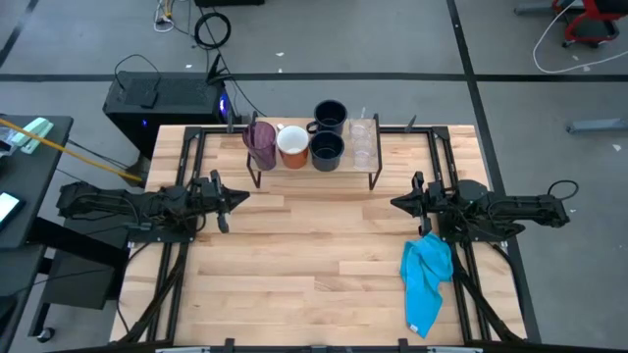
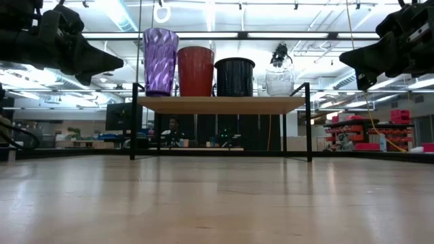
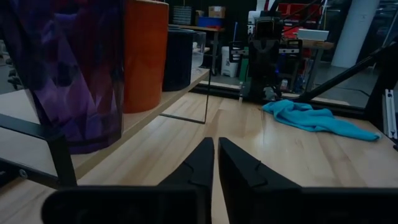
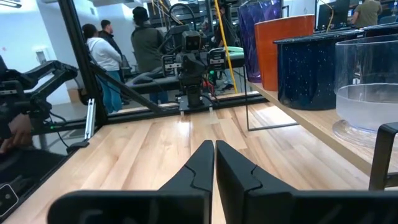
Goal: Stack small to large cups/mugs on shelf
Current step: Return to Home Position
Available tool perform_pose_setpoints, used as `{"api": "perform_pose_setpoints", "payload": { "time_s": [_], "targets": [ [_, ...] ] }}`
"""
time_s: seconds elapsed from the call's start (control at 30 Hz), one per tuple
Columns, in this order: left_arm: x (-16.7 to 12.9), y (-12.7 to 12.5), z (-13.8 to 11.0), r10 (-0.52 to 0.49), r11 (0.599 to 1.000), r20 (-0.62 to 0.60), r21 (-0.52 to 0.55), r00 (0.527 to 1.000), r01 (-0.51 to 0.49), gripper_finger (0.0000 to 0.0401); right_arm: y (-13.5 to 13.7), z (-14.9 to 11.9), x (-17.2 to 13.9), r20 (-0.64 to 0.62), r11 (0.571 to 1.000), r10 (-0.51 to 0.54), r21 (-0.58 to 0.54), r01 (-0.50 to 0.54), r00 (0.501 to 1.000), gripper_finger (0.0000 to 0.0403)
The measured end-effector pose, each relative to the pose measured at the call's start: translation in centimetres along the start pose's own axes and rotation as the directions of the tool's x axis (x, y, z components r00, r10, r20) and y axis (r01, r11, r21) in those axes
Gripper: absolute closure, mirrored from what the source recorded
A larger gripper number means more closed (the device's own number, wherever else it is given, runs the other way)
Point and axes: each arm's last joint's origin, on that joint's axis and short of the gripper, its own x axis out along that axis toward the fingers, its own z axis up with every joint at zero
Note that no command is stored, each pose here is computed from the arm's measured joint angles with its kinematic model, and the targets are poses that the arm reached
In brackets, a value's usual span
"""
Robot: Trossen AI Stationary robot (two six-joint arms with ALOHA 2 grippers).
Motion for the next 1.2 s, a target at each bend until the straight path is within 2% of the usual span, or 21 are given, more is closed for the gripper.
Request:
{"api": "perform_pose_setpoints", "payload": {
  "time_s": [0.37,0.73,1.2],
  "targets": [
    [0.00,0.00,0.00,0.000,1.000,0.000,0.000,1.000,0.000,0.0361,0.00,0.00,0.00,0.000,1.000,0.000,0.000,0.000,1.000,0.0379],
    [0.00,0.00,0.00,0.000,1.000,0.000,0.000,1.000,0.000,0.0373,0.00,0.01,0.00,0.000,1.000,0.000,0.000,0.000,1.000,0.0380],
    [0.00,0.00,0.00,0.000,1.000,0.000,0.000,1.000,0.000,0.0365,0.00,0.01,0.00,0.000,1.000,0.000,0.000,0.000,1.000,0.0380]
  ]
}}
